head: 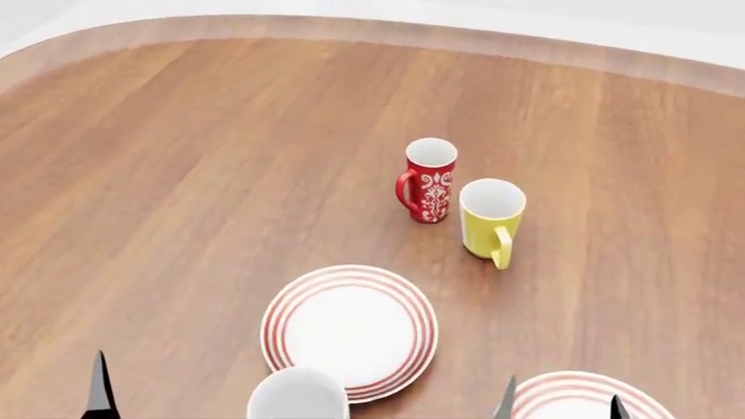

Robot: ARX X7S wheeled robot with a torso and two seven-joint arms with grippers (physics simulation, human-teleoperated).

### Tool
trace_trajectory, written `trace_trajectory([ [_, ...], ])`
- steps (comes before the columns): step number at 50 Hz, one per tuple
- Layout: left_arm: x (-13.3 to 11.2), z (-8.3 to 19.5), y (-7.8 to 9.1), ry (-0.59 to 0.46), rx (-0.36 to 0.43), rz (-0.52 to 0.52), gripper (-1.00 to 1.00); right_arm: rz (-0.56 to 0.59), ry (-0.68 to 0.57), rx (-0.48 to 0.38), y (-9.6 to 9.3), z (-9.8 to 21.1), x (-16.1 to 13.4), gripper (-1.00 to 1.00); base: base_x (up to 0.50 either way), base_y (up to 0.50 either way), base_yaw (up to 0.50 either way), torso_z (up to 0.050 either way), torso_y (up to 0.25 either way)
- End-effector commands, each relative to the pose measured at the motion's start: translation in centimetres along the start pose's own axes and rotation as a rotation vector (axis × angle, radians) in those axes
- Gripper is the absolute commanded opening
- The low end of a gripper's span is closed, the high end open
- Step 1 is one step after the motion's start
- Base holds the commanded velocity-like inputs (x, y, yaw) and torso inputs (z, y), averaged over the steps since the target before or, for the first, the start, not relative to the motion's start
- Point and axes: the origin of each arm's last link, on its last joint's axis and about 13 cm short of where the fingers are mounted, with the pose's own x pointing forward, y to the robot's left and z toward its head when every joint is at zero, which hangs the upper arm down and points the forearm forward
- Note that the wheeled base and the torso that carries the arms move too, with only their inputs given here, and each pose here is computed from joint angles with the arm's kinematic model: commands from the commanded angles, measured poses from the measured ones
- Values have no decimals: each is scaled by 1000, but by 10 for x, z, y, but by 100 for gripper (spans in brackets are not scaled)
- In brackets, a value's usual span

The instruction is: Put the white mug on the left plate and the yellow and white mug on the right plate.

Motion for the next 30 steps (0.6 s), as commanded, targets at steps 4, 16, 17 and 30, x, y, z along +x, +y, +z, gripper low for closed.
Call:
trace_trajectory([
  [4,-1,3,-1,-5,-3,-14,100,-19,-23,25,-1,2,-1,100,62,17,0,0,0],
  [16,-1,4,-1,-6,-9,-19,100,-15,-22,15,-1,2,-1,100,441,122,0,0,0],
  [17,-1,4,-1,-6,-9,-20,100,-17,-26,14,-1,3,-1,100,482,134,0,0,0],
  [30,-6,18,9,-43,-27,20,100,25,-27,-19,-3,5,-3,100,37,10,0,0,0],
])
